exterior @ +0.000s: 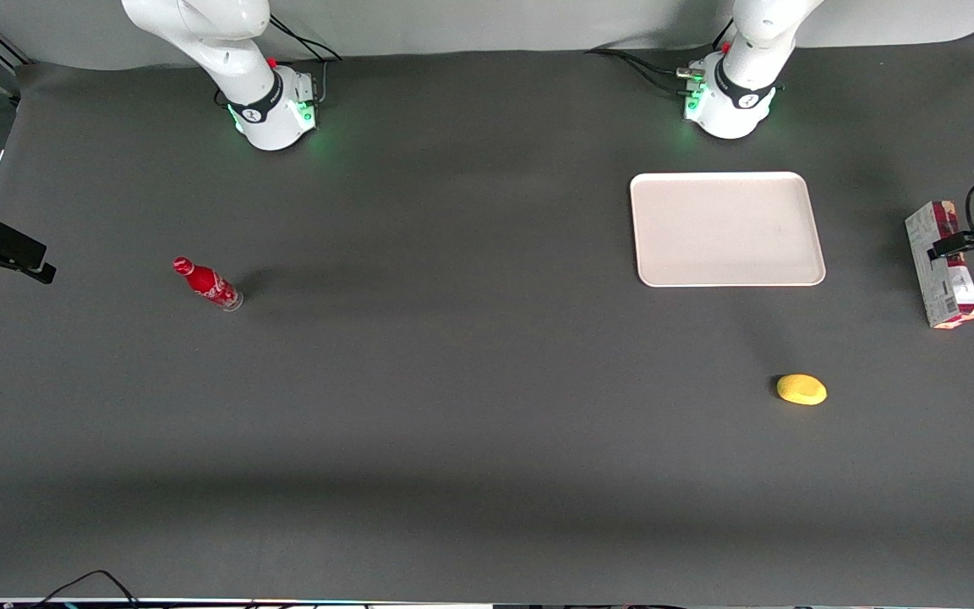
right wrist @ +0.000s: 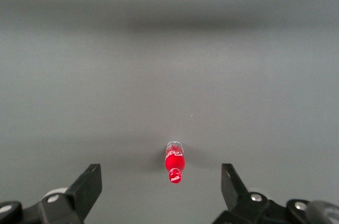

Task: Place red cookie box on tray
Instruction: 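Lower the open left gripper onto the red cookie box and close it, then lift the red cookie box with the left gripper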

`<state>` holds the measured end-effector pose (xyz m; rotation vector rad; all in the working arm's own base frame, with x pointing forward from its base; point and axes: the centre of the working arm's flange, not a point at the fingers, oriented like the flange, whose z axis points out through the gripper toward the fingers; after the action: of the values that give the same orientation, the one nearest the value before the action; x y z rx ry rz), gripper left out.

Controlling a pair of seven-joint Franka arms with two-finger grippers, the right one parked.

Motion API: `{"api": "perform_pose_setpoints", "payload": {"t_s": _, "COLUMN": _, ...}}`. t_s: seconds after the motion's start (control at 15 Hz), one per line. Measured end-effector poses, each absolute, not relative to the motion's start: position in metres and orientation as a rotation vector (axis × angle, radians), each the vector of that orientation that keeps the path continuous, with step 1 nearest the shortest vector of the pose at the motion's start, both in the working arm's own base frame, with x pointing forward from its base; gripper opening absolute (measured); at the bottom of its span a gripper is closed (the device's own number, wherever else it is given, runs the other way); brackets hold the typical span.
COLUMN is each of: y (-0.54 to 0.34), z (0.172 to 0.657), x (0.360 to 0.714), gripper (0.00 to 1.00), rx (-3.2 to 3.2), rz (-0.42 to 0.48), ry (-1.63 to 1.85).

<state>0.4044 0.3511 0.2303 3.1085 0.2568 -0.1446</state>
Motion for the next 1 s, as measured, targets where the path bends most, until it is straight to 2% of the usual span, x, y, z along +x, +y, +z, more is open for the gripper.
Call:
{"api": "perform_pose_setpoints", "payload": {"t_s": 0.33, "y": 0.351, "z": 0.21, "x": 0.388, "gripper": 0.99, "rx": 3.09, "rz": -0.162, "ry": 0.289}}
{"api": "perform_pose_setpoints", "payload": {"t_s": 0.4, "y": 0.35, "z": 0.21, "x": 0.389, "gripper": 0.96, "rx": 3.09, "rz": -0.16, "ry": 0.287}}
{"api": "perform_pose_setpoints", "payload": {"t_s": 0.47, "y": 0.349, "z": 0.21, "x": 0.39, "gripper": 0.86, "rx": 3.09, "rz": -0.16, "ry": 0.284}}
{"api": "perform_pose_setpoints", "payload": {"t_s": 0.6, "y": 0.349, "z": 0.208, "x": 0.39, "gripper": 0.62, "rx": 3.088, "rz": -0.162, "ry": 0.285}}
{"api": "perform_pose_setpoints", "payload": {"t_s": 0.8, "y": 0.348, "z": 0.207, "x": 0.391, "gripper": 0.32, "rx": 3.089, "rz": -0.158, "ry": 0.291}}
{"api": "perform_pose_setpoints", "payload": {"t_s": 0.87, "y": 0.348, "z": 0.208, "x": 0.392, "gripper": 0.25, "rx": 3.091, "rz": -0.153, "ry": 0.289}}
{"api": "perform_pose_setpoints", "payload": {"t_s": 1.0, "y": 0.348, "z": 0.214, "x": 0.4, "gripper": 0.25, "rx": 3.106, "rz": -0.12, "ry": 0.276}}
